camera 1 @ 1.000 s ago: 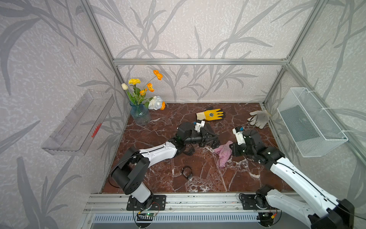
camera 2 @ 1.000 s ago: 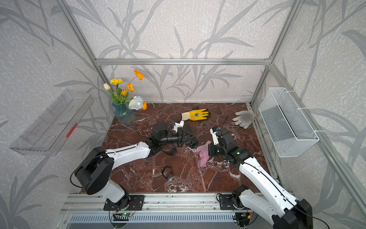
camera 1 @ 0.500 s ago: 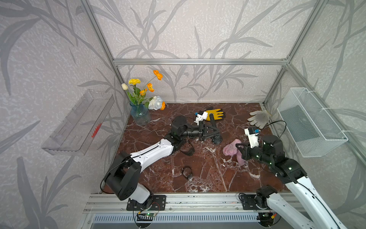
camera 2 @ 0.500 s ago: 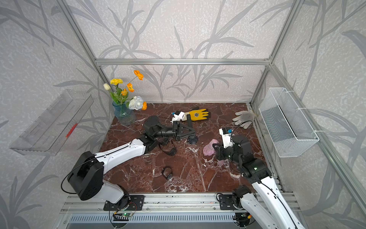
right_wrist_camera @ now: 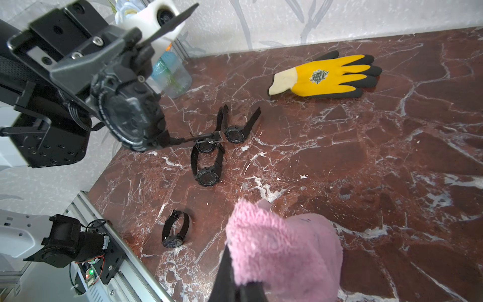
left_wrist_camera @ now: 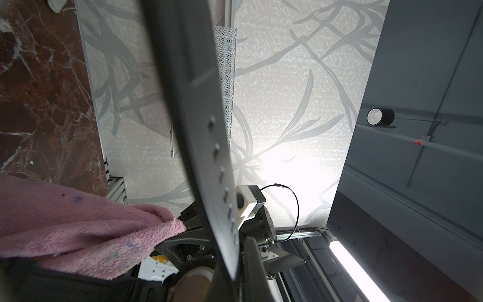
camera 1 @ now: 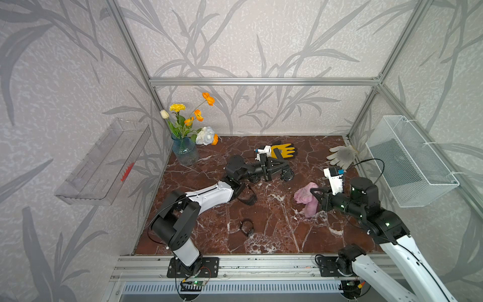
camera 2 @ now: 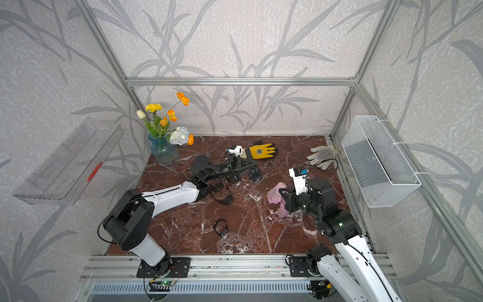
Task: Wipe the watch dial
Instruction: Wipe the dirt from the watch dial.
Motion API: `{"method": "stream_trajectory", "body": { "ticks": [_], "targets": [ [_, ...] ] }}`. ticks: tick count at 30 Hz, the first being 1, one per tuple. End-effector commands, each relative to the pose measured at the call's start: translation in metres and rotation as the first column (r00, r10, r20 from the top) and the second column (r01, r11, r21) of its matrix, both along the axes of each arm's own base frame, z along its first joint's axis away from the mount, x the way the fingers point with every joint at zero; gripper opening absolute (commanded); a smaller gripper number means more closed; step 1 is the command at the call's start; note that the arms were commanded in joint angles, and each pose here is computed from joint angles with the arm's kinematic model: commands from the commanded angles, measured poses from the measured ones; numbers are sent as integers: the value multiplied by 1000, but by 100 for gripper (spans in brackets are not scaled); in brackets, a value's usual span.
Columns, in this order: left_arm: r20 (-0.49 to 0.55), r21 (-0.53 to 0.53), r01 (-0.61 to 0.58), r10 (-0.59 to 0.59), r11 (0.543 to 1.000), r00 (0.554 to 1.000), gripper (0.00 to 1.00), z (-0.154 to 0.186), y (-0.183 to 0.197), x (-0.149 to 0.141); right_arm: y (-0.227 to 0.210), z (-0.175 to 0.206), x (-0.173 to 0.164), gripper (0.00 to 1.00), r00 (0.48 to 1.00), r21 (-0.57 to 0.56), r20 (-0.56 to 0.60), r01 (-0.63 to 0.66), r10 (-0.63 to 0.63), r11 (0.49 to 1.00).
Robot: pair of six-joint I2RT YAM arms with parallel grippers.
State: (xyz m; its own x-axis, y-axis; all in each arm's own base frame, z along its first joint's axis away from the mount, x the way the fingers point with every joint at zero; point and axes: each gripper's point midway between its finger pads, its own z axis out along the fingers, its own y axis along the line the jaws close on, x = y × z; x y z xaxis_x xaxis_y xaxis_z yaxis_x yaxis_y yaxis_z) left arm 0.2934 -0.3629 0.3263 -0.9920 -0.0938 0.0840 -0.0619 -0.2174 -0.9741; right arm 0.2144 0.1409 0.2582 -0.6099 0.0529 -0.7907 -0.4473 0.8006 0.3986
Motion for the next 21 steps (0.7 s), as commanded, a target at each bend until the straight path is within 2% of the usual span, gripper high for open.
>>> {"method": "stream_trajectory", "body": {
  "ticks": [1,8,13,21],
  "targets": [
    [-2,-44,12,-12,999,1000,0,12,3,-3,2,34,3,0,995,43,103,-9,5,999],
    [-145,-19,-56,53,998,988,0,-21,5,11,7,67,18,0,980,125,197,5,-30,992],
    [-168,-20,-83,78,996,983,0,-27,6,16,13,74,34,0,977,134,209,15,-43,991],
    [-176,-22,-95,89,995,980,0,-29,1,17,46,71,42,0,973,122,229,-39,10,992]
  ]
}}
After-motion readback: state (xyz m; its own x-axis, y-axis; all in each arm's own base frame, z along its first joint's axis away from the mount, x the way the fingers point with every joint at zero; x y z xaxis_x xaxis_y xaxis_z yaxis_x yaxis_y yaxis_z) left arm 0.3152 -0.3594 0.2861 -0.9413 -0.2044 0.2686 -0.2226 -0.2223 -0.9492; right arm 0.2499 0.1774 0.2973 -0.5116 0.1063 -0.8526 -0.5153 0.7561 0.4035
